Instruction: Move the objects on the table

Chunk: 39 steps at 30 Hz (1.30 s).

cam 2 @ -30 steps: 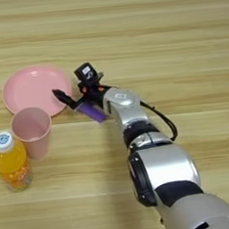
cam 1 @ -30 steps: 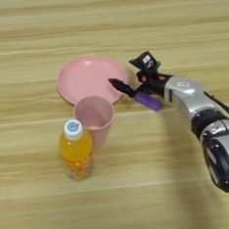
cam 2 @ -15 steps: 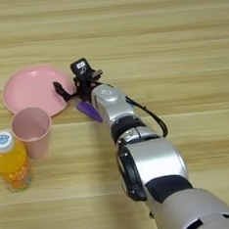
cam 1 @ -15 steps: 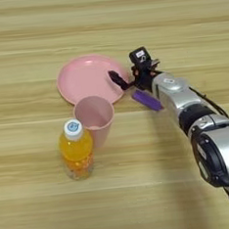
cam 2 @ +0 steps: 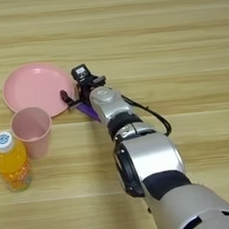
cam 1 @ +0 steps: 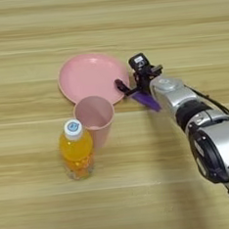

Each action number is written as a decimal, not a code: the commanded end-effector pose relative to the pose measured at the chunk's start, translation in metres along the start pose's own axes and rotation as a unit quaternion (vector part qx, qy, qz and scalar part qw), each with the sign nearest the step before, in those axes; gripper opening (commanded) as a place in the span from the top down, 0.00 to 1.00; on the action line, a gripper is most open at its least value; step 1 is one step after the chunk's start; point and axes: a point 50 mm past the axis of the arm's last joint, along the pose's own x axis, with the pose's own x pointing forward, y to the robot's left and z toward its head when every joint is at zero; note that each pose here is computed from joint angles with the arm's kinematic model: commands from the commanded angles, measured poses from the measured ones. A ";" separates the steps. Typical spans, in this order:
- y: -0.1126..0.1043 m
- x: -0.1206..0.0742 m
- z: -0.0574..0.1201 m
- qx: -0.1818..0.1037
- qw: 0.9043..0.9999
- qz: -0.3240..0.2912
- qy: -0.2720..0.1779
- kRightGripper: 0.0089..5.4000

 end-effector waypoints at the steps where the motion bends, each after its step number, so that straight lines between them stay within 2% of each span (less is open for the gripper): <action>1: -0.013 0.000 0.051 -0.021 0.997 -0.029 -0.062 0.01; 8: -0.027 -0.003 0.052 0.009 0.995 -0.079 -0.058 0.01; 22: -0.063 -0.015 0.040 0.021 0.988 -0.148 -0.037 0.01; 39: -0.126 -0.047 0.019 0.034 0.967 -0.252 -0.014 0.01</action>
